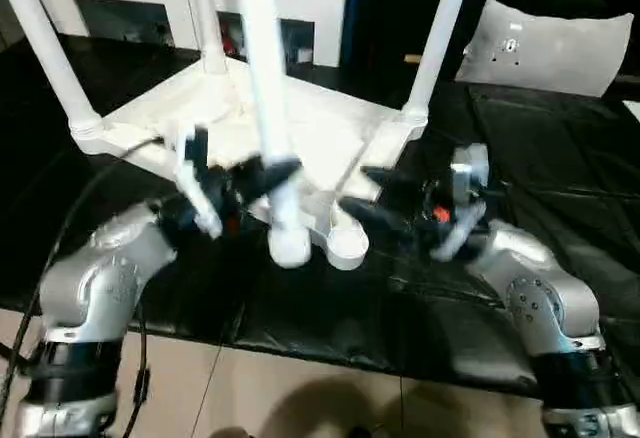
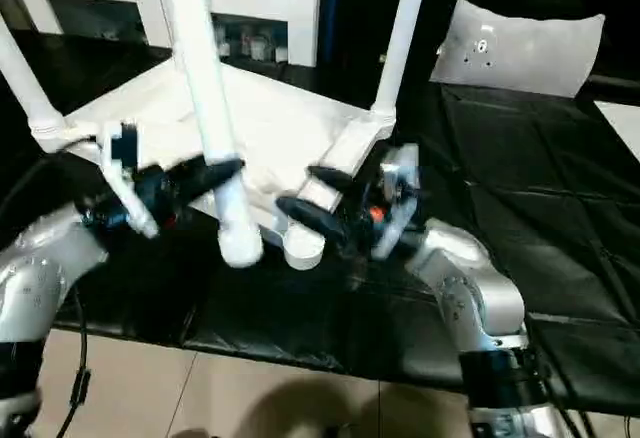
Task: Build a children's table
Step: Pick table leg
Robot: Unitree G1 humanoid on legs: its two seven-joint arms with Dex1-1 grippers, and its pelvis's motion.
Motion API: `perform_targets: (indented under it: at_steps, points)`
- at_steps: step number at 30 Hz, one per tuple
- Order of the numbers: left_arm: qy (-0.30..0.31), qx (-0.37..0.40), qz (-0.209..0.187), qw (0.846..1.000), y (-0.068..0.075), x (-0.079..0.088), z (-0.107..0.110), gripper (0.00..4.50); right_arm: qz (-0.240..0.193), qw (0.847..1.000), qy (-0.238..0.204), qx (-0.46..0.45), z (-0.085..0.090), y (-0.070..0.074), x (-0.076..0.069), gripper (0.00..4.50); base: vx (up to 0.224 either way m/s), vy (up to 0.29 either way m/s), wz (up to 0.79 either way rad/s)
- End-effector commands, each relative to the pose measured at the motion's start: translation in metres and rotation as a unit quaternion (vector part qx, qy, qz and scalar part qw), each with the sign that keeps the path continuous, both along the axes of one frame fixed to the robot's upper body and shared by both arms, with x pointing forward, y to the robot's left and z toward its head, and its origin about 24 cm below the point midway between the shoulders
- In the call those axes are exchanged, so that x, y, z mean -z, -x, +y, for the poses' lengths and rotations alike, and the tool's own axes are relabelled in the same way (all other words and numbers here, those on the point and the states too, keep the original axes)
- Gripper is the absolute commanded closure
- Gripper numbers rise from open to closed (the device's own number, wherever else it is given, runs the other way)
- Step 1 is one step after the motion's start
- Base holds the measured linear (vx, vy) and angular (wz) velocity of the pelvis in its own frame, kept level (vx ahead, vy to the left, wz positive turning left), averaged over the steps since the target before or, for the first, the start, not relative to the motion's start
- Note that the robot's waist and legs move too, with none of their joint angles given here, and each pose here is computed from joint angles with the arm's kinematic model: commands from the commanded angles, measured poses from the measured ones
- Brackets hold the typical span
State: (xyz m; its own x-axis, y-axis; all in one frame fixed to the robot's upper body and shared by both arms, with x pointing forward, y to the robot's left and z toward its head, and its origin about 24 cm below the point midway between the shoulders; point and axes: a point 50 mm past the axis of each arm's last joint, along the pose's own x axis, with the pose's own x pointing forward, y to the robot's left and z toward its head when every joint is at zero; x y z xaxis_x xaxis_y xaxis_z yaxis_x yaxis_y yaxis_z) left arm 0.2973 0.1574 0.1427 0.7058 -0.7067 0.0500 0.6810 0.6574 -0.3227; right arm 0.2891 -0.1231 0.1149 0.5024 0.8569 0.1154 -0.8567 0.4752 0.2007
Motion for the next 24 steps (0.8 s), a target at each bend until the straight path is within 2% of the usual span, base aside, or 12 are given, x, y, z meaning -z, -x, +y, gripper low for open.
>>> perform_targets:
  at_steps: [1,3,4,5,7,13,19,24]
  points:
    - [-0.004,-0.021,-0.019,1.000,-0.001,-0.017,-0.004,2.55,0.013,0.998,0.047,0.027,0.006,0.000,0.000,0.05,0.000,0.000,0.00]
    - [-0.006,-0.027,-0.026,0.999,-0.001,-0.024,-0.010,2.55,0.019,0.996,0.065,0.053,0.010,-0.001,-0.001,0.05,0.000,0.000,0.00]
    - [-0.007,-0.028,-0.033,0.999,0.000,-0.030,-0.015,2.55,0.038,0.992,0.091,0.083,0.011,-0.003,0.001,0.05,0.000,0.000,0.00]
    - [-0.007,-0.030,-0.033,0.999,0.000,-0.031,-0.017,2.55,0.045,0.990,0.098,0.092,0.011,-0.003,0.001,0.05,0.000,0.000,0.00]
    - [-0.004,-0.033,-0.033,0.999,0.000,-0.037,-0.021,2.55,0.055,0.992,0.082,0.077,0.017,-0.002,-0.002,0.05,0.000,0.000,0.00]
    - [-0.011,-0.031,-0.033,0.999,0.001,-0.043,-0.027,2.55,0.028,0.994,0.086,0.056,0.027,0.002,-0.009,0.05,0.000,0.000,0.00]
    - [-0.026,-0.024,-0.034,0.999,0.003,-0.045,-0.032,2.55,0.032,0.994,0.093,0.039,0.035,0.003,-0.013,0.05,0.000,0.000,0.00]
    - [-0.059,-0.007,-0.044,0.997,0.005,-0.046,-0.040,2.55,0.025,0.991,0.127,0.028,0.043,-0.003,-0.011,0.05,0.000,0.000,0.00]
